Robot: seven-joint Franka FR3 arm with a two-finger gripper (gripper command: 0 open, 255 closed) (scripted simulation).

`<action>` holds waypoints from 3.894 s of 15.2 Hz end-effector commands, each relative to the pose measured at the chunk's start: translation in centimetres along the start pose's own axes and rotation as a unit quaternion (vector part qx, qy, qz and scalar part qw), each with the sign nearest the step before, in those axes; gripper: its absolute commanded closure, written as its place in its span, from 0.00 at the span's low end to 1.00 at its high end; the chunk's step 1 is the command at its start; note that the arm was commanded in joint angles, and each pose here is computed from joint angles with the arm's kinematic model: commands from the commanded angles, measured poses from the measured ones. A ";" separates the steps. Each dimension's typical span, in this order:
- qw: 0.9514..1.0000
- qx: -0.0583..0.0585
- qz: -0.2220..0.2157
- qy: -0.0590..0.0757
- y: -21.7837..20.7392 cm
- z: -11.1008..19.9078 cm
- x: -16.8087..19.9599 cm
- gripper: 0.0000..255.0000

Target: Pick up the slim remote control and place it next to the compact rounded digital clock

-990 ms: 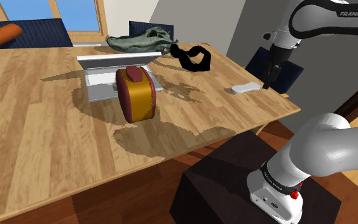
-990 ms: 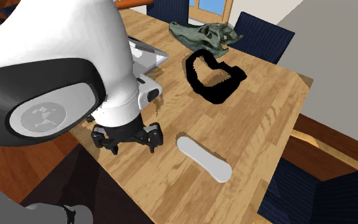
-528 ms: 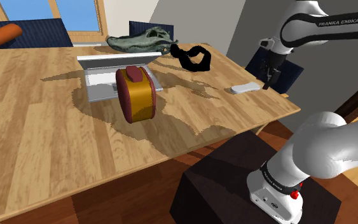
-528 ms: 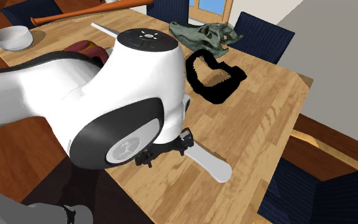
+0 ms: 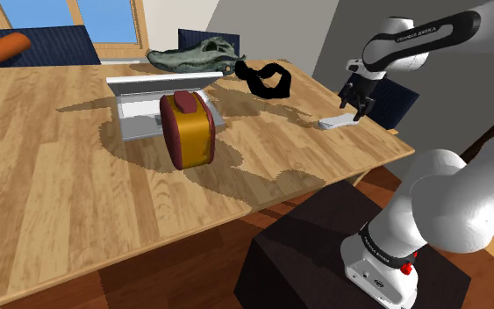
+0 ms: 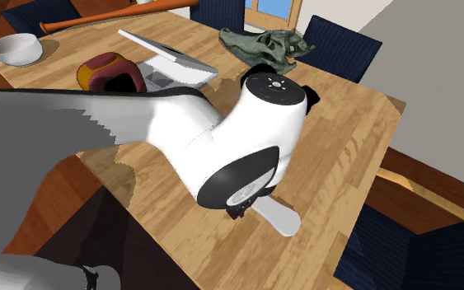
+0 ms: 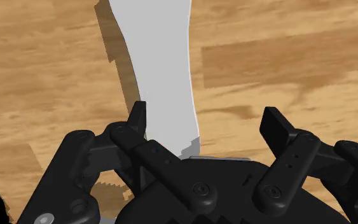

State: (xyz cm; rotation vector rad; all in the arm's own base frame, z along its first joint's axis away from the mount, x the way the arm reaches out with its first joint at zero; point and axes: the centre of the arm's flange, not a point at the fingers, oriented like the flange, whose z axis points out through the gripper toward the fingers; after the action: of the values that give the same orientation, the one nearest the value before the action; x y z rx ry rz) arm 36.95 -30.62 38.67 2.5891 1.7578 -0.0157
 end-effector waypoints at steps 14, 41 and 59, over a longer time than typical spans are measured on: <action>0.997 -0.009 -0.070 0.003 3.1 5.7 -0.9 0.00; 0.997 -0.009 -0.070 0.003 3.1 -1.2 -1.0 1.00; 0.997 -0.009 -0.070 0.003 3.1 -10.7 -1.1 1.00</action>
State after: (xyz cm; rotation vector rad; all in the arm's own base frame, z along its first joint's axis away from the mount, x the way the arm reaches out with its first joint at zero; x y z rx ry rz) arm 39.40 -32.64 48.86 2.4512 1.9293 0.0060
